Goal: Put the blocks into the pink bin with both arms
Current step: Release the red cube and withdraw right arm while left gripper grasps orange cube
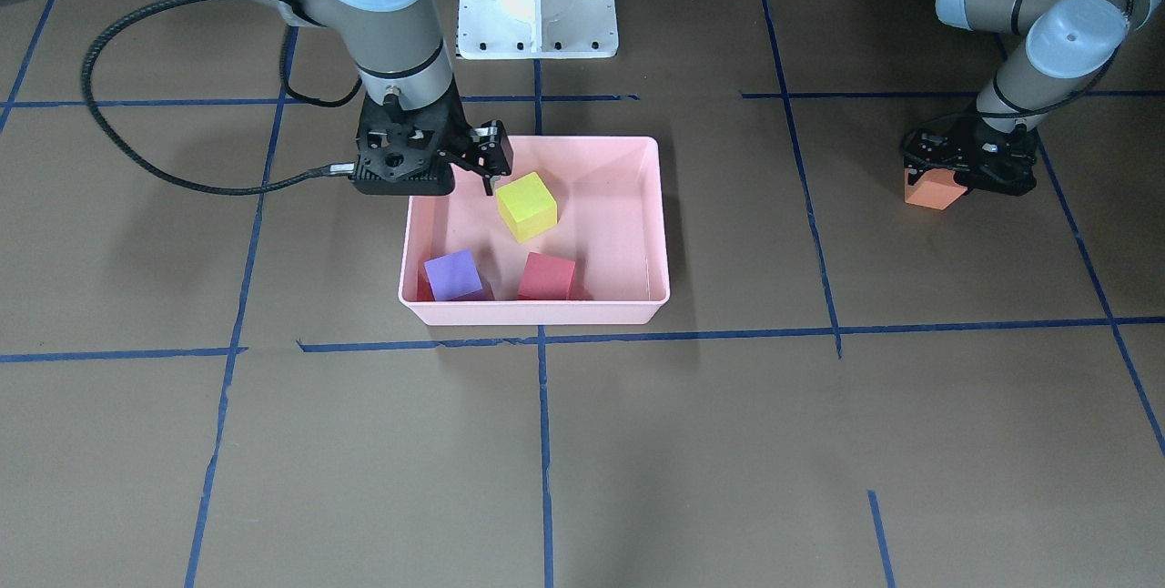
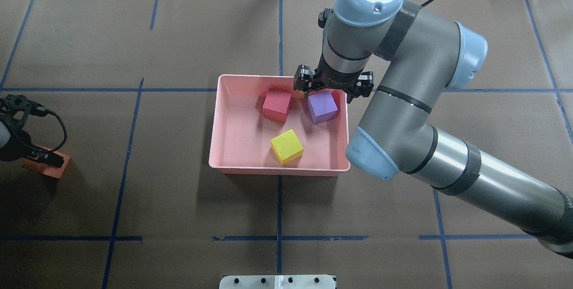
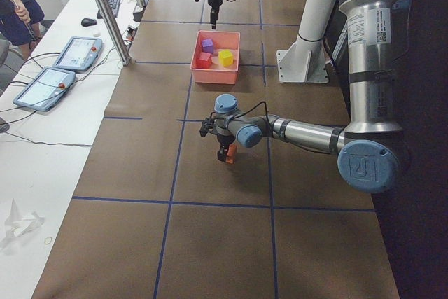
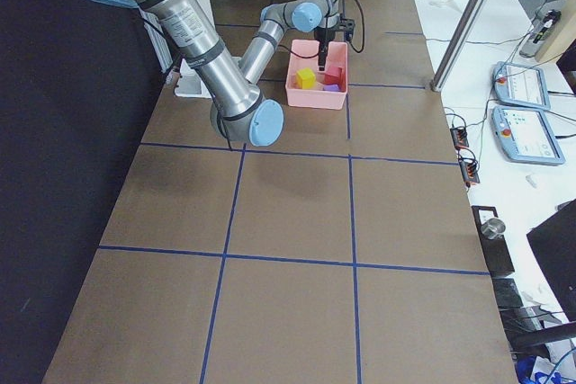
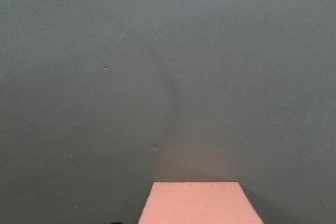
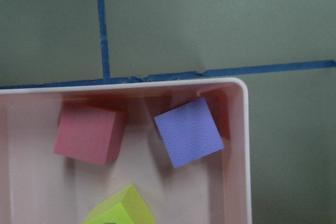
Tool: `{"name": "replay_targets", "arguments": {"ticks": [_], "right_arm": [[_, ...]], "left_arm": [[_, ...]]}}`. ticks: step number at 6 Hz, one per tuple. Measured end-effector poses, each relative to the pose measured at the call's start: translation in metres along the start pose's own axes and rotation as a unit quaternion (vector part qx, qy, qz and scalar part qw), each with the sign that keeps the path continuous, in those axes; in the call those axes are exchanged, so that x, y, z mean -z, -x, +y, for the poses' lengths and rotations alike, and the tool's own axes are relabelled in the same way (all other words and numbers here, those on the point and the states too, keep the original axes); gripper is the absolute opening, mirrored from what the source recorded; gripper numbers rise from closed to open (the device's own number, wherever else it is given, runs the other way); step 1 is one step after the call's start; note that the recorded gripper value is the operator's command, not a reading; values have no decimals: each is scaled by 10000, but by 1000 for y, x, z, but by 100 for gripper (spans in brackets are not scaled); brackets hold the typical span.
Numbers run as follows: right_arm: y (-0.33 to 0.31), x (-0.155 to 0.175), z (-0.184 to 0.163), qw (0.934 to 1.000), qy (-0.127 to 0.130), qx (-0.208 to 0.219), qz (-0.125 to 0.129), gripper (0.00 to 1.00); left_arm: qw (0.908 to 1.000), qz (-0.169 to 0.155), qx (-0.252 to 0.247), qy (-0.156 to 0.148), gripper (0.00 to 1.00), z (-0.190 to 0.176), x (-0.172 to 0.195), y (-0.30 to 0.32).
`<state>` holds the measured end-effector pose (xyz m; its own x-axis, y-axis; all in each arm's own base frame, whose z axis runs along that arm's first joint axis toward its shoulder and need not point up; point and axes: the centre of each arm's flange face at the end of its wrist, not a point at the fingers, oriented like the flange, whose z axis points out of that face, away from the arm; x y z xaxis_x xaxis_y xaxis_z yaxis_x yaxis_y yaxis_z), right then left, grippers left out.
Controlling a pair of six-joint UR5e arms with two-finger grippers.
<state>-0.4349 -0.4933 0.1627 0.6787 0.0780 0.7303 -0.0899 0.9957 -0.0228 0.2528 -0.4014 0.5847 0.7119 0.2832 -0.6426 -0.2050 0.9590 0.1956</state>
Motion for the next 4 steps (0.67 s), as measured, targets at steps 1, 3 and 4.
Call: {"name": "replay_targets", "arguments": {"ticks": [1,3,4], "right_arm": [[-29,8,-23,9998,24,175,18,100],[-114,24,-69,9974,65,719,80,100],[-168,33,-88,9941,63,1077,140,100]], "left_arm": [[10000,25,-12,-4,43,0,2,-2],[9999,150,-61,-43,41,-4,18,-17],[9997,241,-41,-77,41,-10,43,-34]]}}
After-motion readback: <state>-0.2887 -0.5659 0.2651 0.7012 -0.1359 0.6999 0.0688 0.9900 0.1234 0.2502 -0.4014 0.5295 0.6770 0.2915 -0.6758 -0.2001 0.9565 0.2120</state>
